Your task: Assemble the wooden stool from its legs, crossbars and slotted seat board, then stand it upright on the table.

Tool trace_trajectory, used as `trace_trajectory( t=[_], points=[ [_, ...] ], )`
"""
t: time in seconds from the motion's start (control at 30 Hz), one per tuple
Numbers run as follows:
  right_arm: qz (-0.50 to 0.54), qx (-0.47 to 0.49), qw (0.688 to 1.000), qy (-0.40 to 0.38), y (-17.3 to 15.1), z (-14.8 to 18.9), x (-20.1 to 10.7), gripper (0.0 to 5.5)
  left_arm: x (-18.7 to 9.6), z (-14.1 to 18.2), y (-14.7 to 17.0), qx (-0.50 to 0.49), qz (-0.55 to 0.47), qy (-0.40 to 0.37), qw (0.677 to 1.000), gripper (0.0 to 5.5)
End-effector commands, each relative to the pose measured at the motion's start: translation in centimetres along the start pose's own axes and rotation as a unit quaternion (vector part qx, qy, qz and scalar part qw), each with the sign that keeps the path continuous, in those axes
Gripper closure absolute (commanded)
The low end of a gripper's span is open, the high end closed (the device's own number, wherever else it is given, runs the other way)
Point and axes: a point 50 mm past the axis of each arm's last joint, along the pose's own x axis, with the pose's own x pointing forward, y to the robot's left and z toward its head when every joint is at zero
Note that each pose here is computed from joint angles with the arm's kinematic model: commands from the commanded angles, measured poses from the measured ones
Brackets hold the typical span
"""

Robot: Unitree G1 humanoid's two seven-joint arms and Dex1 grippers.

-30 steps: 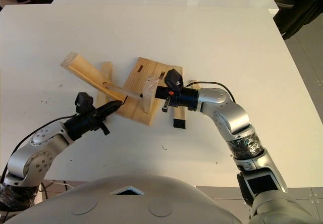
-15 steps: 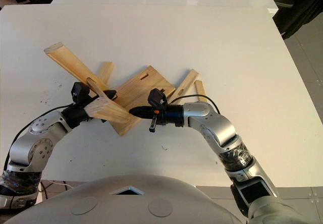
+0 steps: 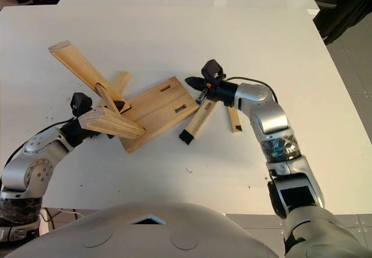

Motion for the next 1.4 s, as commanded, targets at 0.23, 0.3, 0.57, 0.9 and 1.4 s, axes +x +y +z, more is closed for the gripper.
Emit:
trace_trajectory(
  t=[0.23, 0.3, 0.57, 0.9, 1.4],
  points=[
    [-0.008, -0.027, 0.997, 0.075, -2.2, -2.1, 0.1, 5.47, -4.9, -0.8, -1.4, -0.016, -0.01, 0.072, 0.997, 5.5],
    [0.013, -0.035, 0.996, 0.086, -2.1, -1.9, 0.2, 5.47, -4.9, -2.1, -1.7, -0.014, -0.014, 0.106, 0.994, 5.5],
    [0.091, -0.065, 0.986, 0.125, -2.0, -1.3, 1.3, 5.47, -3.8, -4.8, -2.5, 0.0, -0.018, 0.148, 0.989, 5.5],
    [0.169, -0.056, 0.975, 0.131, -0.9, -1.2, 1.6, 5.47, -1.6, -4.6, -1.8, 0.025, 0.0, 0.129, 0.991, 5.5],
    [0.255, -0.09, 0.951, 0.148, 1.6, -1.0, -0.8, 5.47, 1.4, -3.2, -0.7, 0.053, 0.013, 0.103, 0.993, 5.5]
  ],
)
